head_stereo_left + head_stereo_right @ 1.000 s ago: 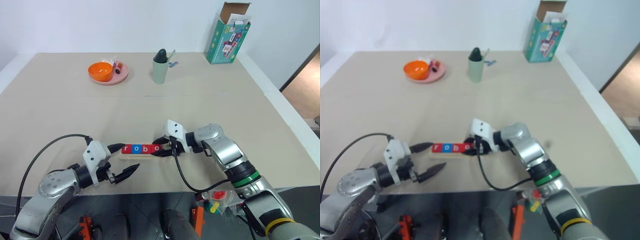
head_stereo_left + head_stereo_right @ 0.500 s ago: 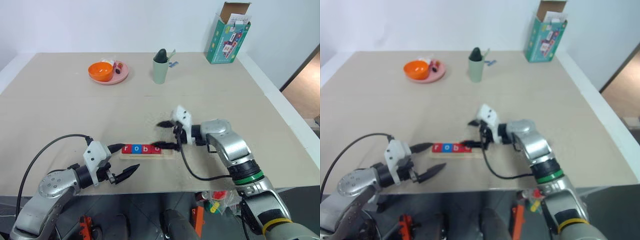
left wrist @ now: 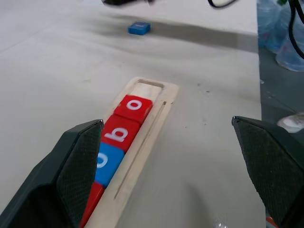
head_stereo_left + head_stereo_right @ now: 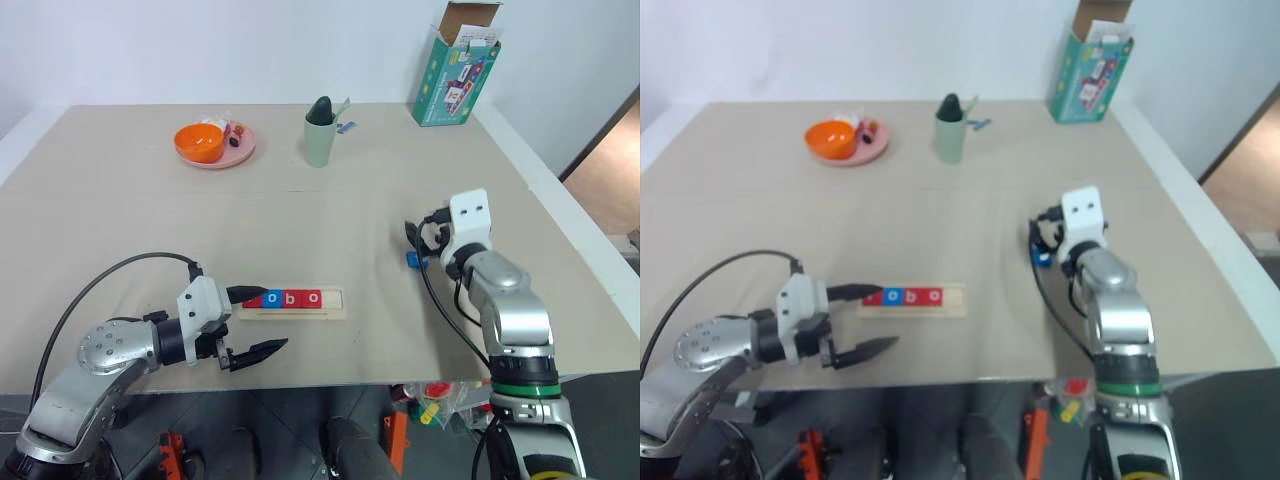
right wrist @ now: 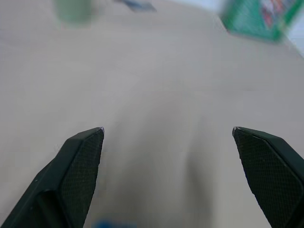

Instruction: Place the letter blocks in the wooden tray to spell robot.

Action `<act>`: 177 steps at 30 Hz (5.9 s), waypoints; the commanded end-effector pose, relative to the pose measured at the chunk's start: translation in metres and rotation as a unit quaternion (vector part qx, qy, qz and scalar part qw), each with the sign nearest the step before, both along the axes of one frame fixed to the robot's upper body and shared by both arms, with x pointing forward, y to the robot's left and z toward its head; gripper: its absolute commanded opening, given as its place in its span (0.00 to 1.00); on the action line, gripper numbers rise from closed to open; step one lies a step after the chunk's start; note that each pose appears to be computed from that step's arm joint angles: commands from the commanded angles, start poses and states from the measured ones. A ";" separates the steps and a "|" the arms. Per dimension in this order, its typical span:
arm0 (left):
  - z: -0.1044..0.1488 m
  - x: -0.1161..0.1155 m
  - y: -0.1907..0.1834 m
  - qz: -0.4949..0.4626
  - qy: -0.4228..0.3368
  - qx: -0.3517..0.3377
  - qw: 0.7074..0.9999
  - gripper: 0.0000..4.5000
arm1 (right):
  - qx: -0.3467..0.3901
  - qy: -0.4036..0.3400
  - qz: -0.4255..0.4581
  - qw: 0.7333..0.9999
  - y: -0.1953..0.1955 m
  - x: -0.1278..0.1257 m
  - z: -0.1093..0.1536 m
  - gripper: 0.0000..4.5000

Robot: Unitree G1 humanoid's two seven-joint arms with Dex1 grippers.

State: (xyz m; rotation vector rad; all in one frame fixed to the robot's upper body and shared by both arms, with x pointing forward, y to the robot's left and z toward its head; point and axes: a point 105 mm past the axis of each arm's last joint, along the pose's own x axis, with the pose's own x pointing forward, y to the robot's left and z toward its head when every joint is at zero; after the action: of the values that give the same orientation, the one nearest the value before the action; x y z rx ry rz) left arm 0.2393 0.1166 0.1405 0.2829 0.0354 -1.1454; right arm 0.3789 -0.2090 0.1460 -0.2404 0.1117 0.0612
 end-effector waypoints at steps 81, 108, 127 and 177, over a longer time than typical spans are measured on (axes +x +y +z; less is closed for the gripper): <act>-0.013 -0.004 -0.006 -0.018 -0.014 0.029 0.999 1.00 | -0.151 0.159 0.578 0.786 0.057 -0.038 -0.014 0.99; -0.011 -0.005 0.001 0.011 -0.004 0.009 1.000 1.00 | -0.097 0.097 0.630 0.764 0.091 -0.050 0.020 0.27; -0.010 -0.005 -0.003 0.017 -0.007 0.004 1.000 1.00 | -0.142 0.146 0.604 0.770 0.128 -0.050 -0.016 0.27; -0.016 -0.004 -0.002 0.015 -0.005 0.020 1.000 1.00 | -0.126 0.145 0.598 0.778 0.138 -0.054 -0.016 0.27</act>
State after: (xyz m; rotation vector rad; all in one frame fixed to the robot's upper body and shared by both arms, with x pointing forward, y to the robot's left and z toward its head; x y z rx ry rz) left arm 0.2368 0.1188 0.1167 0.3074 0.0932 -1.0951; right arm 0.3245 -0.0710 0.1208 -0.5349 0.3093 1.3862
